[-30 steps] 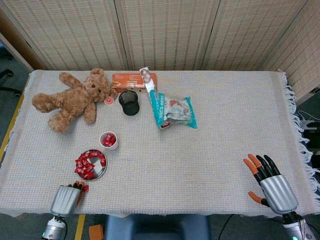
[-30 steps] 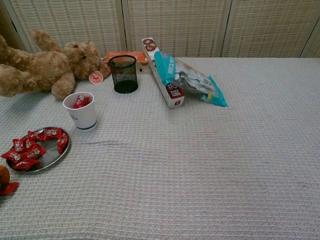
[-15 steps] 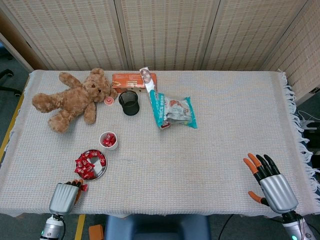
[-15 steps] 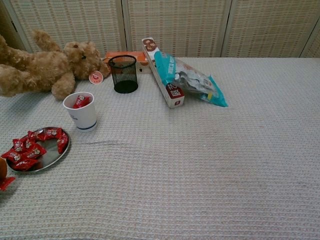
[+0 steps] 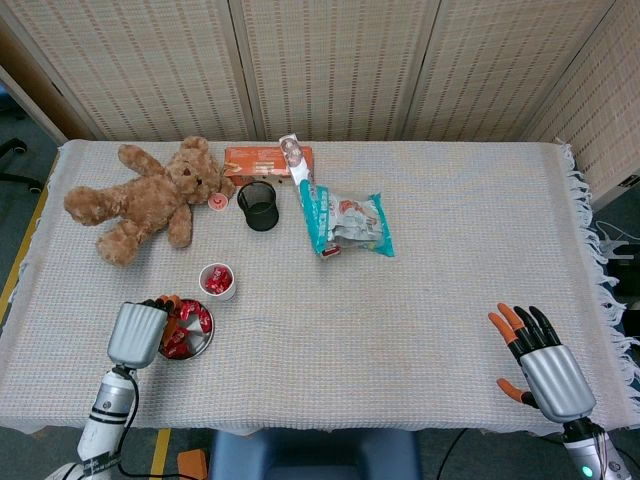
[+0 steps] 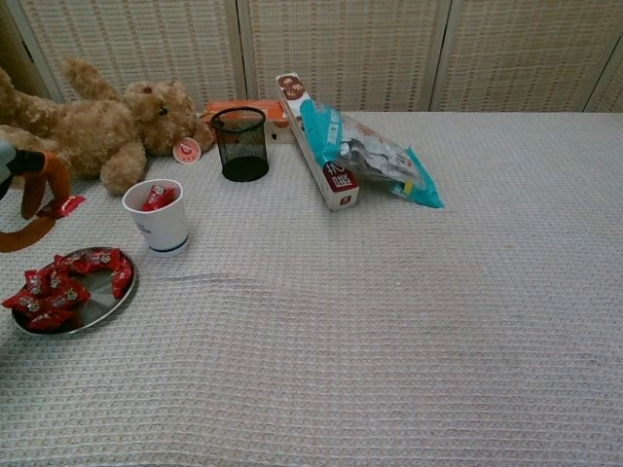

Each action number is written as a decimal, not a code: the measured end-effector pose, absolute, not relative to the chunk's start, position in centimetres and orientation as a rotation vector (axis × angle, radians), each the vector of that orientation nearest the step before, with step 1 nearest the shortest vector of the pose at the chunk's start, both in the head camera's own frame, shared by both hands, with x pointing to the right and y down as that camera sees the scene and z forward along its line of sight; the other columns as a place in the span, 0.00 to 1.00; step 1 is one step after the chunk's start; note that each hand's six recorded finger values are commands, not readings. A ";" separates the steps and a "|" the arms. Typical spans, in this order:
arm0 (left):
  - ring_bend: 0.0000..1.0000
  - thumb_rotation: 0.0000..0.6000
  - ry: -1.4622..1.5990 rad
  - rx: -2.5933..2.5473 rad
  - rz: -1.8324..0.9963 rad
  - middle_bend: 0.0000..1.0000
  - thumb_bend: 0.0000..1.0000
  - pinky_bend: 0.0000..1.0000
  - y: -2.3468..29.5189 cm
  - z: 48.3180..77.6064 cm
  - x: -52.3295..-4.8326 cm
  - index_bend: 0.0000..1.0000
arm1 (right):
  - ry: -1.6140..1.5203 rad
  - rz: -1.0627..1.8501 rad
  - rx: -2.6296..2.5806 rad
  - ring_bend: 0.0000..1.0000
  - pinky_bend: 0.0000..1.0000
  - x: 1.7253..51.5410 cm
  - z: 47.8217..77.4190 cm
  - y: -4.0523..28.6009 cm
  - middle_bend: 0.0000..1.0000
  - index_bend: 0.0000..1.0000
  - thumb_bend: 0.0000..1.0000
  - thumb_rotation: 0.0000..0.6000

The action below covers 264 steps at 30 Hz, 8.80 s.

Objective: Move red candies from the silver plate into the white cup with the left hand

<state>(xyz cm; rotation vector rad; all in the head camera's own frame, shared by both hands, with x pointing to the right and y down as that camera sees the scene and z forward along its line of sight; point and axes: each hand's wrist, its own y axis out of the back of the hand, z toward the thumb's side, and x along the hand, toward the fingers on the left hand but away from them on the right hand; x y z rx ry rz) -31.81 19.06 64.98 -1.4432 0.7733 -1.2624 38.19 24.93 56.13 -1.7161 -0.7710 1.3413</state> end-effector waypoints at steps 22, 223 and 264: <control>0.76 1.00 0.650 -1.424 -1.240 0.39 0.39 1.00 14.3 69.4 -25.0 0.28 | -0.791 1.373 -1.701 0.00 0.00 38.8 56.3 24.4 0.00 0.00 0.07 1.00; 0.77 1.00 0.538 -1.604 -1.526 0.34 0.39 1.00 28.5 69.9 -38.0 0.17 | -0.763 1.323 -1.728 0.00 0.00 38.0 55.9 25.2 0.00 0.00 0.07 1.00; 0.77 1.00 0.562 -1.501 -1.614 0.30 0.39 1.00 29.9 68.7 -41.7 0.18 | -0.753 1.329 -1.728 0.00 0.00 37.9 56.0 25.3 0.00 0.00 0.07 1.00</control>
